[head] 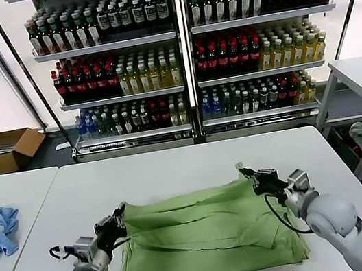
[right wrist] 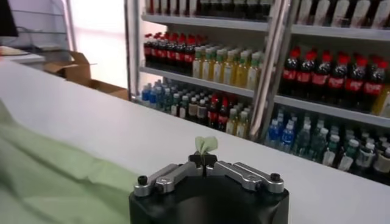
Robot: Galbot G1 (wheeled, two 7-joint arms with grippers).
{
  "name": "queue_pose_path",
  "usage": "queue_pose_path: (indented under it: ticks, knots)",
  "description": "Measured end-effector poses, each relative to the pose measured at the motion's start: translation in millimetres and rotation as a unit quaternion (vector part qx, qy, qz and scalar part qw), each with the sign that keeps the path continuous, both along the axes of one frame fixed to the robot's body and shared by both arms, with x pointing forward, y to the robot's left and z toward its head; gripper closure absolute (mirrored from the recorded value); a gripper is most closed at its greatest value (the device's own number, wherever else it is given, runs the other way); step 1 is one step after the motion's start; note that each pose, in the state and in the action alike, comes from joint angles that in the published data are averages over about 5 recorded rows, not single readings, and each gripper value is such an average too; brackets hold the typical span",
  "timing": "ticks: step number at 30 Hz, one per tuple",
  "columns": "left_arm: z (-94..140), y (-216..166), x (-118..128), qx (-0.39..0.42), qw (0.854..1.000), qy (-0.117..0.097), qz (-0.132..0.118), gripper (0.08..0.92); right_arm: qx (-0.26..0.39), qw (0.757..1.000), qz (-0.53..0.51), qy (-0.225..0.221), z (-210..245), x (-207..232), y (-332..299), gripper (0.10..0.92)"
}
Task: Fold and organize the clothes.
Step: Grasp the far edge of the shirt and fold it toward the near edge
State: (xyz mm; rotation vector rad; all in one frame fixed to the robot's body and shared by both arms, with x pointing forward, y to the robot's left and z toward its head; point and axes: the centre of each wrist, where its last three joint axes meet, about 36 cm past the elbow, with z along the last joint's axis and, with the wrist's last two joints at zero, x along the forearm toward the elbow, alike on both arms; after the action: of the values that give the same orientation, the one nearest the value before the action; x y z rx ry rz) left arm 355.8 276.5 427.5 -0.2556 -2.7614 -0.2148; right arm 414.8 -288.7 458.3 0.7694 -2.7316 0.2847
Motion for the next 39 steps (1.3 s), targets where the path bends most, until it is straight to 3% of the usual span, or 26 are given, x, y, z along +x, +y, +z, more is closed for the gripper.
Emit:
queue_pose_path:
  ticks: [6,12,26,39]
  knots:
    - [3.4,-12.1,-37.4,0.018,1.000,-0.001,-0.013,0.916,-0.007,1.000,0.014,-0.005,4.1,-45.3,-6.8,0.916]
    - [7.8,-18.6,-55.6,0.032,0.999,-0.005,-0.016,0.916,-0.017,1.000,0.006,-0.006,8.6,-78.6,-21.3,0.916]
    - [12.3,-22.5,-71.9,0.061,0.998,0.004,-0.006,0.916,-0.051,0.998,-0.028,0.001,9.7,-112.7,-57.0,0.916]
    - [-3.3,-26.5,-83.1,0.085,0.996,0.021,-0.002,0.916,-0.053,0.997,-0.059,0.017,-12.7,-137.4,-54.3,0.916]
